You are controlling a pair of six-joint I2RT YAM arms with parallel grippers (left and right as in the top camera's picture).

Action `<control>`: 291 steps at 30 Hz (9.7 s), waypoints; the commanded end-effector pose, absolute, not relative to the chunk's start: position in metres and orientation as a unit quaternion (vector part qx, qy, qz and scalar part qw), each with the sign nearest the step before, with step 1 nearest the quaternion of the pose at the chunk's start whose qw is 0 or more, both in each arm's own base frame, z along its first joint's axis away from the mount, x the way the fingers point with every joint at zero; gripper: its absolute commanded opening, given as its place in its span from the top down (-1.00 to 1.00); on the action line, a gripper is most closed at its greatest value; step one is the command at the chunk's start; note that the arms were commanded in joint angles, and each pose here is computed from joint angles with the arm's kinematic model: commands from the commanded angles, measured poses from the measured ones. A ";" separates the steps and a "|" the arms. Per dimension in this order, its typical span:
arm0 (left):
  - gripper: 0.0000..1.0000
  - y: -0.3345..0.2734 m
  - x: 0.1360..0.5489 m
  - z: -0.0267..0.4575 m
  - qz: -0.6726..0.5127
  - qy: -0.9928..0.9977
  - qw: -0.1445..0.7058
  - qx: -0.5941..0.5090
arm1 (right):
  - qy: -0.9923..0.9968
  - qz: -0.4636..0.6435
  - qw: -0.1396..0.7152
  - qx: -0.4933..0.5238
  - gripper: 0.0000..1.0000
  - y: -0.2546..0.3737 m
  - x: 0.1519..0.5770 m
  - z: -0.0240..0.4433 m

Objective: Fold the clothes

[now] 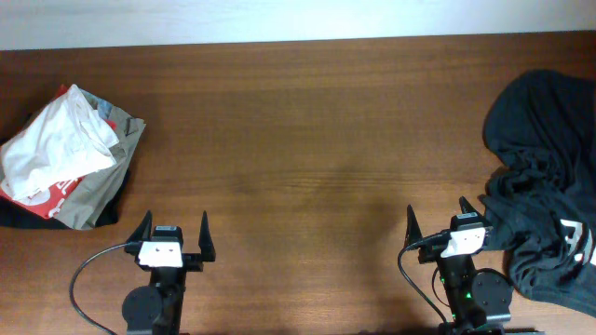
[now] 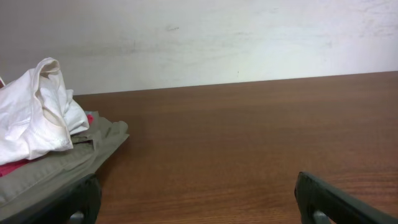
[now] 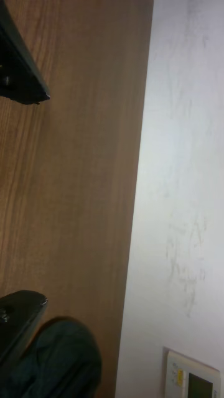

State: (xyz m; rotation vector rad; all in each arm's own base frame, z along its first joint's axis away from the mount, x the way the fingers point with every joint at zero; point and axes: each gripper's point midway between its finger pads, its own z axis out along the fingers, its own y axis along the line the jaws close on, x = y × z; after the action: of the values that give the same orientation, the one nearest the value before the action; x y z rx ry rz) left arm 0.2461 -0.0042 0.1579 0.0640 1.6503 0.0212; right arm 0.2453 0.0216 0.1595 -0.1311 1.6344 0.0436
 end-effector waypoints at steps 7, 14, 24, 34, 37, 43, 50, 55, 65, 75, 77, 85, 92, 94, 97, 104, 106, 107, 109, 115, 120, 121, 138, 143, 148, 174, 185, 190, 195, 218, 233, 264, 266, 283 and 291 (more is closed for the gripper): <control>-0.98 -0.002 0.246 0.156 0.011 0.734 0.678 0.021 | 0.730 0.019 0.681 -0.058 -0.98 0.022 0.245 0.157; -0.98 -0.002 0.246 0.156 0.011 0.734 0.678 0.021 | 0.730 0.019 0.681 -0.058 -0.97 0.022 0.245 0.157; -0.98 0.003 0.246 0.157 0.021 0.734 0.679 0.012 | 0.730 0.019 0.681 -0.058 -0.97 0.022 0.245 0.157; -0.98 -0.003 0.244 0.183 0.008 0.726 0.687 0.023 | 0.733 0.000 0.679 -0.032 -0.97 0.011 0.240 0.184; -0.98 -0.002 0.246 0.192 0.009 0.763 0.646 0.022 | 0.773 -0.016 0.633 -0.021 -0.98 0.004 0.241 0.190; -0.99 -0.001 0.289 0.202 0.007 0.862 0.507 0.021 | 0.885 -0.026 0.465 -0.026 -0.97 0.002 0.271 0.199; -0.98 -0.006 0.313 0.175 -0.008 0.924 0.382 0.027 | 0.950 -0.104 0.264 0.132 -0.97 -0.070 0.314 0.143; -0.98 -0.006 0.313 0.176 -0.008 0.923 0.383 0.027 | 0.929 -0.098 0.084 0.346 -0.97 -0.167 0.265 0.037; -0.98 -0.006 0.318 0.181 -0.008 0.917 0.398 0.027 | 0.948 0.251 0.059 0.187 0.92 -0.037 0.302 0.011; -0.99 -0.019 0.343 0.208 -0.039 0.884 0.463 0.045 | 0.941 0.214 0.247 -0.088 -0.97 0.174 0.413 0.118; -0.99 -0.041 0.345 0.213 -0.097 0.874 0.471 0.076 | 0.968 0.100 0.230 0.000 -0.97 0.087 0.409 0.139; -0.99 -0.229 0.324 0.076 -0.343 0.911 0.209 0.094 | 0.968 0.045 0.127 0.214 -0.97 -0.069 0.328 0.150; -0.78 -0.287 0.308 0.021 -0.244 0.928 0.241 0.144 | 0.968 0.045 0.125 0.214 -0.97 -0.068 0.328 0.150; 0.17 -0.288 0.307 0.019 -0.243 0.929 0.239 0.146 | 0.968 0.045 0.123 0.214 -0.97 -0.068 0.327 0.150; 0.99 -0.286 0.312 0.021 -0.235 0.930 0.246 0.142 | 0.968 0.045 0.119 0.214 -0.97 -0.068 0.325 0.149; 0.99 -0.087 0.475 0.144 -0.001 0.906 0.423 -0.011 | 0.969 0.027 0.117 0.216 -0.98 -0.074 0.323 0.149; 0.98 -0.014 0.509 0.197 -0.010 0.878 0.473 -0.079 | 0.968 0.027 0.119 0.220 -0.97 -0.074 0.324 0.149; -0.02 0.000 0.509 0.199 -0.025 0.881 0.464 -0.085 | 0.967 0.028 0.121 0.221 -0.98 -0.074 0.324 0.149; -0.99 -0.027 0.464 0.153 -0.103 0.935 0.334 -0.059 | 0.967 0.027 0.121 0.221 -0.97 -0.074 0.324 0.149; -0.99 -0.095 0.292 0.090 -0.126 0.992 -0.027 -0.008 | 0.967 0.027 0.121 0.221 -0.97 -0.074 0.324 0.149; -0.96 -0.095 0.225 0.041 -0.071 0.989 -0.125 -0.040 | 0.967 0.027 0.121 0.221 -0.97 -0.074 0.324 0.149; -0.94 -0.099 0.224 0.027 -0.084 0.988 -0.117 -0.046 | 0.967 0.028 0.121 0.221 -0.97 -0.074 0.324 0.149; 0.99 -0.136 0.276 0.014 -0.192 0.967 -0.025 -0.165 | 0.969 0.027 0.117 0.217 -0.97 -0.074 0.322 0.149; 0.99 -0.054 0.253 0.048 -0.130 0.980 -0.010 -0.152 | 0.975 0.093 0.074 0.185 -0.99 -0.046 0.323 0.122; 0.99 -0.036 0.245 0.055 -0.118 0.977 -0.012 -0.177 | 0.981 0.113 0.080 0.137 -0.87 -0.013 0.350 0.052; 0.99 -0.055 0.238 0.131 -0.175 0.983 0.036 -0.047 | 0.936 0.060 0.106 0.329 0.92 -0.119 0.257 0.152; 0.99 -0.060 0.308 0.147 -0.195 0.969 0.152 -0.024 | 0.958 0.107 0.181 0.196 0.86 -0.068 0.345 0.138; 0.99 -0.046 0.394 0.068 -0.198 0.961 0.175 -0.076 | 0.954 0.114 0.202 0.189 0.86 -0.083 0.406 0.074; -0.28 -0.054 0.391 0.044 -0.221 0.961 0.138 -0.092 | 0.964 0.060 0.165 0.201 -0.56 -0.102 0.397 0.045; 0.98 -0.144 0.452 0.135 -0.065 0.944 0.265 0.187 | 0.975 0.030 0.037 0.216 0.42 -0.089 0.312 -0.017; -0.26 -0.014 0.318 -0.024 -0.068 0.997 -0.013 -0.020 | 0.976 0.017 0.020 0.218 0.92 -0.092 0.303 -0.018; 0.99 -0.162 0.542 0.001 -0.073 0.940 0.221 0.250 | 0.960 0.086 0.163 0.208 -0.20 -0.075 0.350 0.120; 0.99 -0.155 0.565 0.062 -0.082 0.943 0.259 0.194 | 0.950 0.082 0.243 0.178 -0.17 -0.072 0.391 0.133; 0.99 -0.124 0.479 0.093 -0.077 0.979 0.090 0.168 | 0.924 -0.038 0.362 0.122 -0.46 -0.106 0.522 0.002; 1.00 -0.118 0.462 0.114 -0.077 0.980 0.079 0.164 | 0.935 -0.087 0.315 0.141 0.92 -0.124 0.514 0.074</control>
State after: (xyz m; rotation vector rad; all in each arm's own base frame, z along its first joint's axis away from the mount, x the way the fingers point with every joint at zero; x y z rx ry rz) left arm 0.4676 -0.1237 0.0788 0.5227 2.9727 -0.2317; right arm 0.5091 -0.1096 0.0082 0.3363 2.5034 -0.1145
